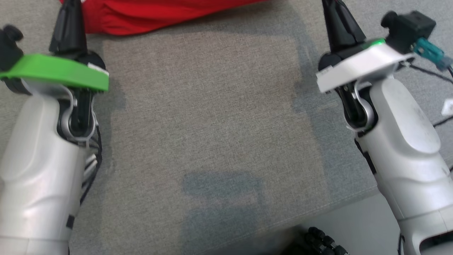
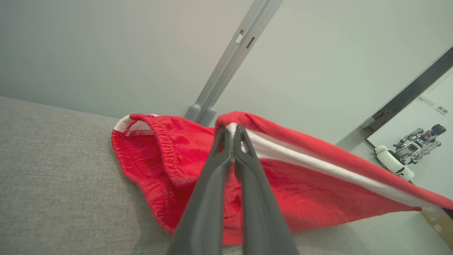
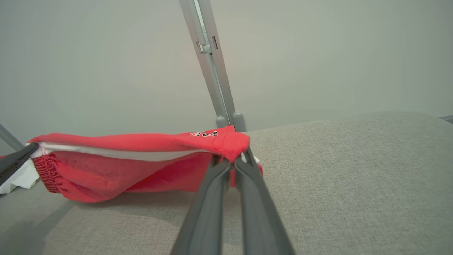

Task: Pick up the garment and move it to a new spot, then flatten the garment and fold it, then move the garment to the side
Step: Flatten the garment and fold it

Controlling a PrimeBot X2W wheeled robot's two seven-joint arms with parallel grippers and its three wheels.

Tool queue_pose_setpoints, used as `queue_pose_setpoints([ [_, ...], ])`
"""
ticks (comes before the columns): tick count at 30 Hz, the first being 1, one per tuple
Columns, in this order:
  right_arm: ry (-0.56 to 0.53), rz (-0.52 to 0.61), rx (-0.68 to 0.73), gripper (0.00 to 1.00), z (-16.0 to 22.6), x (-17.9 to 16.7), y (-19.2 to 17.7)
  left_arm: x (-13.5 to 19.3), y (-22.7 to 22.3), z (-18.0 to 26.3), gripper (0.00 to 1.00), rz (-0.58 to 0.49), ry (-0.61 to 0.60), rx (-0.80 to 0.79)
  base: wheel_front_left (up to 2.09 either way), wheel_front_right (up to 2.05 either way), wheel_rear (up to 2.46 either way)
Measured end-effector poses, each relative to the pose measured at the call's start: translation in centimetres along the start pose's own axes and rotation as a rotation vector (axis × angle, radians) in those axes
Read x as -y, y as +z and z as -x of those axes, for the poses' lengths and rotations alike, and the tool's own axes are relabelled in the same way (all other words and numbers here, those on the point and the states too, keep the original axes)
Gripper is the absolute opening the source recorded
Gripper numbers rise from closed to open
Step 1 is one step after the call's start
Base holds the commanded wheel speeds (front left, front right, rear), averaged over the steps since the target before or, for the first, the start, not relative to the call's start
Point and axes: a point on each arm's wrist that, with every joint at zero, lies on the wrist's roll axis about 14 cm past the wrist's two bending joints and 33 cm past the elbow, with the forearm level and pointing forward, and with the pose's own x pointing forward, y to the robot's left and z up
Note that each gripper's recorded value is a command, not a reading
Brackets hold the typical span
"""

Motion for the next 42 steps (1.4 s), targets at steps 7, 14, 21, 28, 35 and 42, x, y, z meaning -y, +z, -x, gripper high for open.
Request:
queue_pose_setpoints([
  [7, -0.04, 0.003, 0.047, 0.0, 4.0, 0.8, 1.2, 1.0, 1.2, 5.2, 0.0, 0.051, 0.003, 0.047, 0.0, 0.0, 0.0],
  [14, -0.082, -0.017, 0.072, 0.0, 9.9, 0.5, 2.2, 3.7, 1.6, 12.1, 0.0, 0.074, 0.028, 0.084, 0.0, 0.0, 0.0],
  [21, -0.098, -0.022, 0.066, 0.0, 14.7, -0.6, 2.3, 5.4, 2.3, 17.6, 0.0, 0.078, 0.068, 0.115, 0.0, 0.0, 0.0],
  [28, -0.106, -0.041, 0.071, 0.0, 18.2, -1.6, 3.0, 6.2, 3.2, 21.6, 0.0, 0.087, 0.102, 0.146, 0.0, 0.0, 0.0],
  [35, -0.113, -0.057, 0.052, 0.0, 20.1, -2.1, 3.2, 7.0, 2.6, 24.0, 0.0, 0.094, 0.111, 0.126, 0.0, 0.0, 0.0],
  [42, -0.094, -0.077, -0.026, 0.0, 19.0, -2.4, 1.2, 6.5, 0.9, 23.8, 0.0, 0.151, 0.136, 0.086, 0.0, 0.0, 0.0],
])
